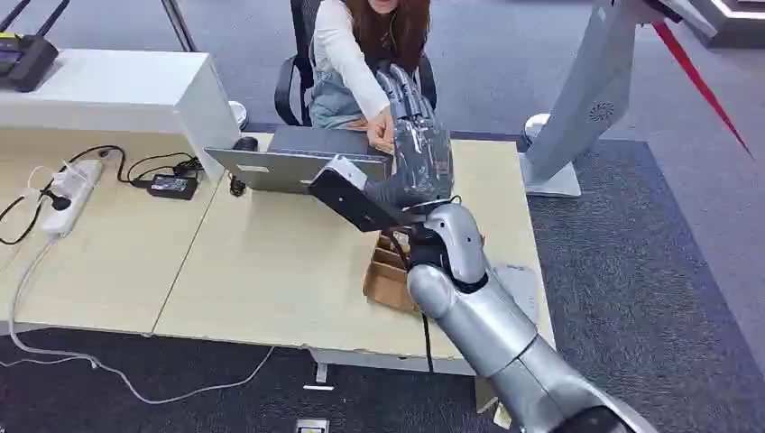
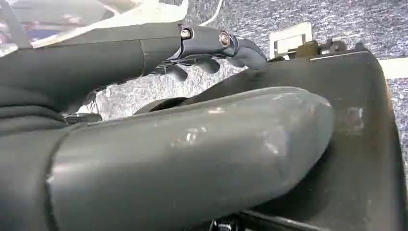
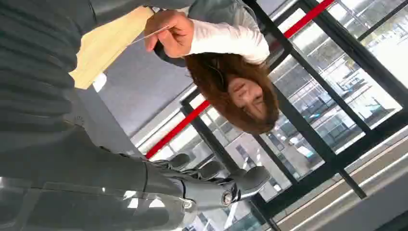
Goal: Pass the card to the sensor for recognition and then transmit it.
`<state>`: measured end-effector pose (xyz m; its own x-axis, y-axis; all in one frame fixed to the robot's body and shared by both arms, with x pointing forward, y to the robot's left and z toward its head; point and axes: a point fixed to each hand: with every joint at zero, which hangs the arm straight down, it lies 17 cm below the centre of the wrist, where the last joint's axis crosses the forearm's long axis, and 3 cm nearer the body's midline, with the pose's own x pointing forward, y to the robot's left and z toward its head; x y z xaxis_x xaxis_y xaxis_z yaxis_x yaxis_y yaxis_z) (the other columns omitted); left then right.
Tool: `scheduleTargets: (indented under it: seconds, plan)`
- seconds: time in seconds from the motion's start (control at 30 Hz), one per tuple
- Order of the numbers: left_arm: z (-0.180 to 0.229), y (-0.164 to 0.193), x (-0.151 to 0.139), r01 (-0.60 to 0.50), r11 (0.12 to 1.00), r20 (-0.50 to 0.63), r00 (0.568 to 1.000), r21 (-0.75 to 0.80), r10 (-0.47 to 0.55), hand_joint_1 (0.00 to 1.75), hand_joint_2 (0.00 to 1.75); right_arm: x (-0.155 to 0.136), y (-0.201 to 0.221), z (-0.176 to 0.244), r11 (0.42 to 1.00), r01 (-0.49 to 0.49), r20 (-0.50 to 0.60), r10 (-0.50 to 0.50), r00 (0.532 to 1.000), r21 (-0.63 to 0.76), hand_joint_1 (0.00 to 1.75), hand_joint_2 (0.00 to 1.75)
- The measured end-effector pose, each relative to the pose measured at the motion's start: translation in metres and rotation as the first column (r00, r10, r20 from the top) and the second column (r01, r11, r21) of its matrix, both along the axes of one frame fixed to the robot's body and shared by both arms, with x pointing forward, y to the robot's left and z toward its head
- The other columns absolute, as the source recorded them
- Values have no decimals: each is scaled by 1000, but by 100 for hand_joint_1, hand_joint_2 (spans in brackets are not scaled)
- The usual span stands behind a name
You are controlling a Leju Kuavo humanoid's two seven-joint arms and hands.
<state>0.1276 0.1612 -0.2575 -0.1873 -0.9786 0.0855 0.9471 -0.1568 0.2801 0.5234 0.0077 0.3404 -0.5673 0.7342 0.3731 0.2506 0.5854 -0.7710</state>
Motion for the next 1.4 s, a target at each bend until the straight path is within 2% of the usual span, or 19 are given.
scheduleTargets:
  seconds: [0.47,0.83,1.4]
  plan:
    - [5,-13,9,65,998,7,998,-19,-64,0,0,12,37,-15,980,12,-9,-14,1000,-197,0,175]
    - [7,-20,10,98,995,6,995,-27,-98,0,0,40,17,-65,936,81,-111,-126,986,-342,0,175]
    - [9,-29,10,107,993,5,994,-43,-107,0,0,48,8,-105,897,89,-183,-184,966,-433,0,175]
